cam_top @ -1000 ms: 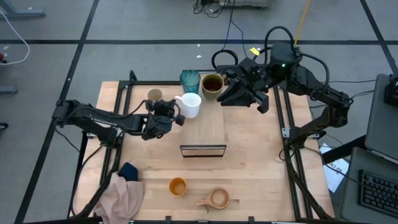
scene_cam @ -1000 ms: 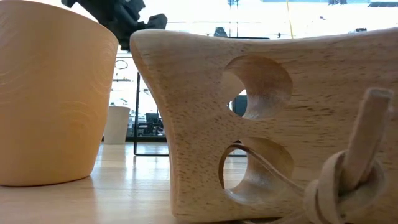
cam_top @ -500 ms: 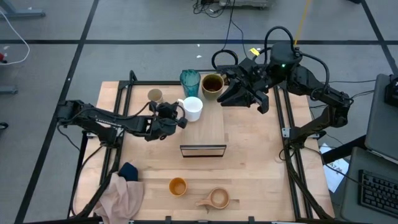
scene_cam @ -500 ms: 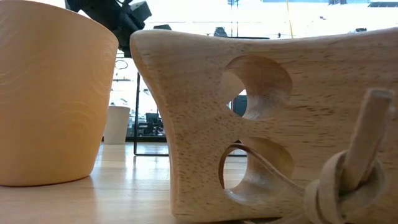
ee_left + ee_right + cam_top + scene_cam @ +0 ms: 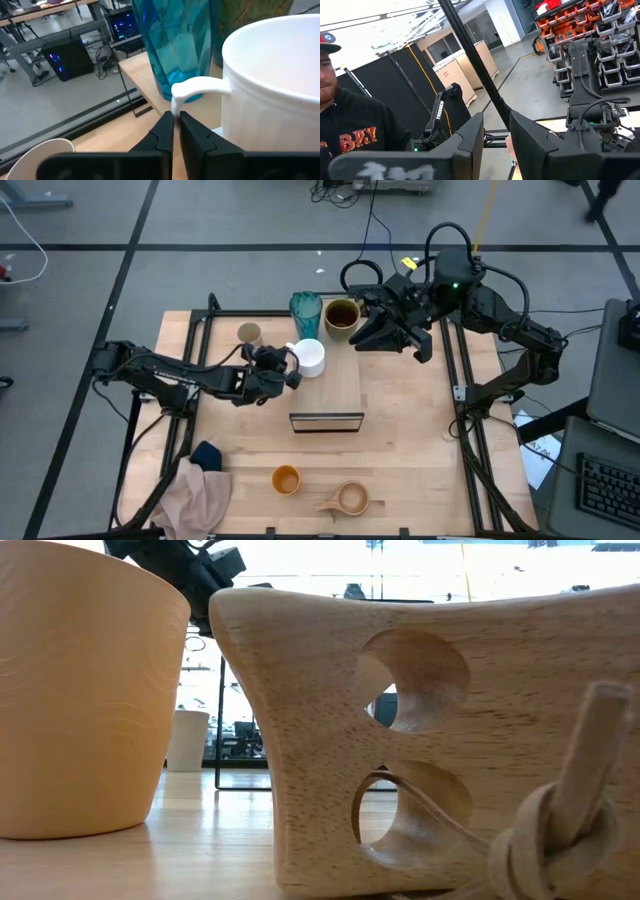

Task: Stack small to large cups/mugs on shelf
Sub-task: Put the white mug on the shelf, then put the brown mug on the shelf

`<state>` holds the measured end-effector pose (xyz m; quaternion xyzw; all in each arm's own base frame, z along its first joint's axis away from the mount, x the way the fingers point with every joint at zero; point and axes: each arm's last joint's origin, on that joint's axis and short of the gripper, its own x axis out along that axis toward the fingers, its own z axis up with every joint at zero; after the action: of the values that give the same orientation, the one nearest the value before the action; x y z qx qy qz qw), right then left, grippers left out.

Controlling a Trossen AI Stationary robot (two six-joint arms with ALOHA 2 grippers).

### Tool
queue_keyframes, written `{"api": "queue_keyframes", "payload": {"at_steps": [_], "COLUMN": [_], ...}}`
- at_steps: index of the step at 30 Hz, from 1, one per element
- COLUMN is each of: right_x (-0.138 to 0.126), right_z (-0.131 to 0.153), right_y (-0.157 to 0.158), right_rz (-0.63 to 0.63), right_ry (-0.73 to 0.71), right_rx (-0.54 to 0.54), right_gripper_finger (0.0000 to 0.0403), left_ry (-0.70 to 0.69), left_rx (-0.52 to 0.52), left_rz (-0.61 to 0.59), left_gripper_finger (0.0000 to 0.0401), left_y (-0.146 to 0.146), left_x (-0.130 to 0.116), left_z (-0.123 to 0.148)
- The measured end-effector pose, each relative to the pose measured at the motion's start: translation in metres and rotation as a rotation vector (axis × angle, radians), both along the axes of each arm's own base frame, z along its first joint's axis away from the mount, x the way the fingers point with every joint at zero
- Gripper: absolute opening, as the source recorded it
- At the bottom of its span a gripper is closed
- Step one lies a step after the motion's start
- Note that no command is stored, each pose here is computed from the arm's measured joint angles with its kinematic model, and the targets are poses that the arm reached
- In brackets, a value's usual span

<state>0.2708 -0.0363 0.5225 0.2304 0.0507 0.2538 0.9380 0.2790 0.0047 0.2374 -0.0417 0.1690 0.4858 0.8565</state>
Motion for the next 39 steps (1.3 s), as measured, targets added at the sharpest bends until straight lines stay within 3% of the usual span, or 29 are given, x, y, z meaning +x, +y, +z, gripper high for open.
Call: {"api": "queue_keyframes", "payload": {"at_steps": [20, 39], "right_x": [0.0, 0.0], "right_z": [-0.001, -0.005], "right_y": [0.0, 0.0], "right_rz": [0.003, 0.003], "right_ry": [0.009, 0.03], "right_rx": [-0.005, -0.026], "right_gripper_finger": [0.0089, 0.0089], "left_ry": [-0.007, 0.014], "left_rx": [-0.017, -0.039], "left_rz": [-0.041, -0.169], "left_gripper_finger": [0.009, 0.0202], "left_y": [0.002, -0.009], "left_x": [0.003, -0.021], "left_z": [0.002, 0.026]}}
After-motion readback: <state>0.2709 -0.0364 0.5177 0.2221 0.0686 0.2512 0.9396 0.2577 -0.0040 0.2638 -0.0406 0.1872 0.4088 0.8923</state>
